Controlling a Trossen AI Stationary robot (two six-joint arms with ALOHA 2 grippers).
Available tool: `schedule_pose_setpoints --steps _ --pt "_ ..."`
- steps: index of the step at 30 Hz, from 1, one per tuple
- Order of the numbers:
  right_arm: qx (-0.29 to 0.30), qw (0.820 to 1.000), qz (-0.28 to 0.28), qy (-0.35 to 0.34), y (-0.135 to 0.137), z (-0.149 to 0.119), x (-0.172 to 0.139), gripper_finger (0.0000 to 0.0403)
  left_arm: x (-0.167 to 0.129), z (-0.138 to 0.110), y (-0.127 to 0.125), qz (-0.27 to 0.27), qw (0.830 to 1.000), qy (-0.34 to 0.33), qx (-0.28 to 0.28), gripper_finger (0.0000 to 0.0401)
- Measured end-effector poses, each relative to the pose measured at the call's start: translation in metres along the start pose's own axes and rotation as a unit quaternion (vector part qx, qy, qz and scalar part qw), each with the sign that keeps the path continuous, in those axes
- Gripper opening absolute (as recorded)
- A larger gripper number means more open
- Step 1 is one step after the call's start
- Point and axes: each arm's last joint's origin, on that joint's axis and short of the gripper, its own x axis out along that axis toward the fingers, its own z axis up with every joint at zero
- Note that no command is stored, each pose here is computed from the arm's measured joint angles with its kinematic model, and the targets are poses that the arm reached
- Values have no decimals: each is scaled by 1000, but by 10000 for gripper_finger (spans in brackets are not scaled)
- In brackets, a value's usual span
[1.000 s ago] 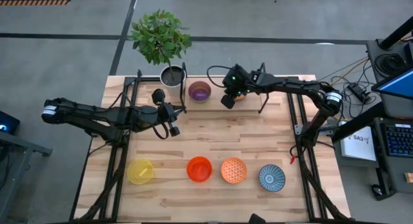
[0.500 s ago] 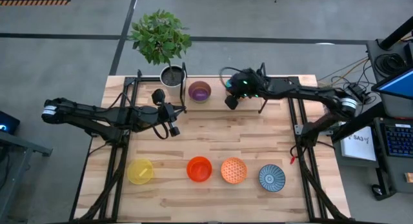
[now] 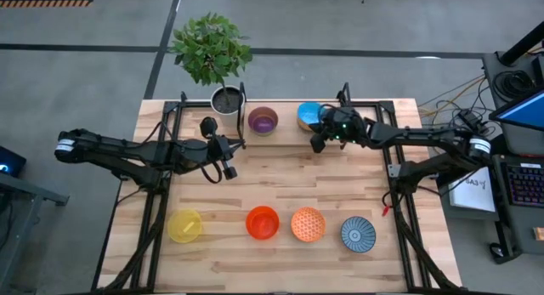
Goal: Place and stack bowls onto a shelf
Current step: Stack the light blue bowl on top of the yellow bowl on the shelf
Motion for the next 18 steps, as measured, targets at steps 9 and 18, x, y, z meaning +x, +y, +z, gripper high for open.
schedule_pose_setpoints --steps 9,18 --pt "-1 1000 -18 -4 0 5 1 9 0 0 0 0 1000 0 0 0" --pt "-10 999 -51 15 -1 -1 12 9 0 0 0 0 1000 0 3 0"
